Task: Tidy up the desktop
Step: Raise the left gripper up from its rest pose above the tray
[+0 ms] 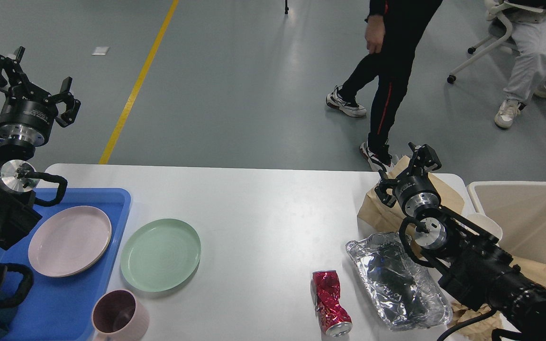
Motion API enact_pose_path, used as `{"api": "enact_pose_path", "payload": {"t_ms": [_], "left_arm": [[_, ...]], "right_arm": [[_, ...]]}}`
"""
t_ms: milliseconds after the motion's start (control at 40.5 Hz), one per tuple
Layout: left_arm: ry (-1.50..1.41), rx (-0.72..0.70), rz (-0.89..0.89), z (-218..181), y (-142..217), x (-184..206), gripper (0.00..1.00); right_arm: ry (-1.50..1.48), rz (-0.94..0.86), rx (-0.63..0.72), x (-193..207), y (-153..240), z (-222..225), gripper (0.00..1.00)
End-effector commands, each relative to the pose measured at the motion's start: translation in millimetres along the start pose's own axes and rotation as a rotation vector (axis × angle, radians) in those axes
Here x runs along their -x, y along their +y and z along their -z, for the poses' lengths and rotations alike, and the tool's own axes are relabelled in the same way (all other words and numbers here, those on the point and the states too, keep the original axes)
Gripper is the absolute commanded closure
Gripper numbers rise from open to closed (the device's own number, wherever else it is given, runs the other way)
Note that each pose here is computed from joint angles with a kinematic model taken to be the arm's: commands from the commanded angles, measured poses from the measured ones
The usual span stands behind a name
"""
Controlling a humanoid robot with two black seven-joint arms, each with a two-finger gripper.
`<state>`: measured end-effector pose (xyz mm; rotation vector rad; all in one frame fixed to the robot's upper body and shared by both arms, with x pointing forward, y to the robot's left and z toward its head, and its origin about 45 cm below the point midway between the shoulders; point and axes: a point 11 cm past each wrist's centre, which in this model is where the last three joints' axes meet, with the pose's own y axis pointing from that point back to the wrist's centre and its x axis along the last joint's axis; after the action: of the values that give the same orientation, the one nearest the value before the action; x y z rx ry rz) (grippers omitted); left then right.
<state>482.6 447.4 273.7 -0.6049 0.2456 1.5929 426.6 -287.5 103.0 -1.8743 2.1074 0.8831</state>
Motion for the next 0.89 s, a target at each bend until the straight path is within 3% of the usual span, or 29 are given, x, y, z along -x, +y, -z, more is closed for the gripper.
{"api": "enact_pose_path", "payload": {"t_ms": [0, 247, 420, 865], "left_arm": [[0.010, -0.008, 0.001, 6, 0, 3, 0.03], [0.026, -0.050, -0.016, 32, 10, 1, 0.03], [0.066, -0.093, 0.011, 61, 11, 23, 0.03], [-0.137, -0.252, 0.105, 63, 6, 30, 0.03]], "right_arm": [[0.000, 0.000, 0.000, 0, 0, 0, 0.00], [0.000, 0.000, 0.000, 0, 0, 0, 0.00], [-0.001, 0.001, 0.001, 1, 0, -1, 0.00], [0.000, 0.000, 0.000, 0, 0, 0, 0.00]]}}
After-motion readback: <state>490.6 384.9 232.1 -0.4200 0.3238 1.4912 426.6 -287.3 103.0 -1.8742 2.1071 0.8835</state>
